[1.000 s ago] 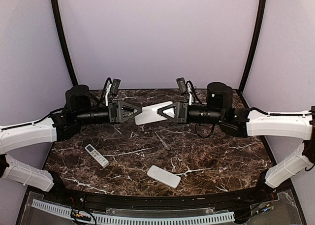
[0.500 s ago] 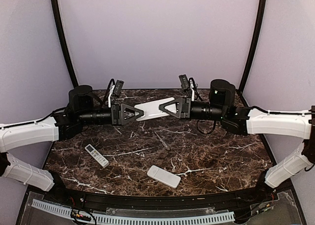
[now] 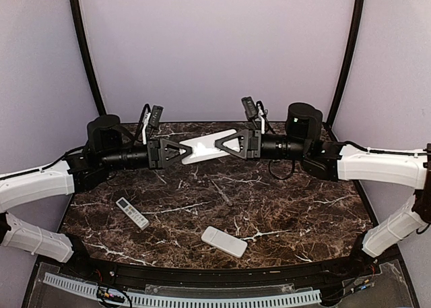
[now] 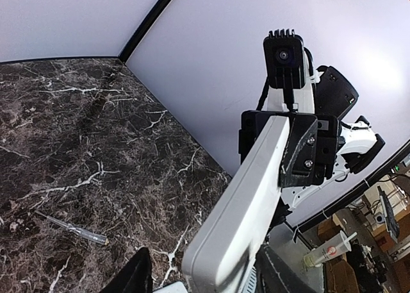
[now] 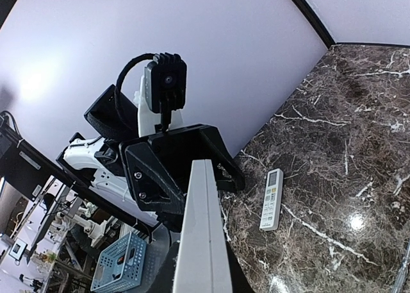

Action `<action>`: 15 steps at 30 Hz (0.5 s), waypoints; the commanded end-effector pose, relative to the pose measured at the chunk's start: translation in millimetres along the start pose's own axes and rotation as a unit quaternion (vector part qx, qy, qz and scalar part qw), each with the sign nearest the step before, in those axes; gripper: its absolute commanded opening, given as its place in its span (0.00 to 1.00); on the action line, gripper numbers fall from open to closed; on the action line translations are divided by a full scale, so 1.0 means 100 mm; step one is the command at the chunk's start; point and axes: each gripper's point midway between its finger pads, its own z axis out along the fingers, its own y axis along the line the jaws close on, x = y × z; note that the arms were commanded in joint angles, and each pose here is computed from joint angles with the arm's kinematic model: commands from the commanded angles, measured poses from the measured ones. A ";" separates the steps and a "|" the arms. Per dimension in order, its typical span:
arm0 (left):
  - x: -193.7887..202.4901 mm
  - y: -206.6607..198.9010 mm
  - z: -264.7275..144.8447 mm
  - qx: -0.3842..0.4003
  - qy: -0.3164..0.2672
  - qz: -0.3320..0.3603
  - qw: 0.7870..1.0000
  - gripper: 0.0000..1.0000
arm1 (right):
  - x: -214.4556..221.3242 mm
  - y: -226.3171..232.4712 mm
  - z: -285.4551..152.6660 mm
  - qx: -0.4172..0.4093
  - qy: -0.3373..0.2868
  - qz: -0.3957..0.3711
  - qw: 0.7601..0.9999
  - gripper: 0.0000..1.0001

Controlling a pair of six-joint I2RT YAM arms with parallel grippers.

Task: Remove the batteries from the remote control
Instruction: Remove the battery cover from the remote control.

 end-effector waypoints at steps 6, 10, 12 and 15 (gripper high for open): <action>-0.05 -0.09 -0.05 0.011 -0.010 -0.001 1.000 0.46 | -0.14 0.17 0.02 -0.034 -0.014 -0.019 0.999 0.00; -0.04 -0.11 -0.04 0.018 -0.007 -0.003 1.000 0.42 | -0.13 0.16 0.04 -0.034 -0.011 -0.017 0.999 0.00; -0.03 -0.12 -0.04 0.023 -0.005 -0.003 1.000 0.42 | -0.13 0.15 0.04 -0.034 -0.011 -0.016 0.999 0.00; -0.01 -0.13 -0.04 0.028 -0.001 -0.005 1.000 0.42 | -0.13 0.15 0.03 -0.034 -0.012 -0.017 0.999 0.00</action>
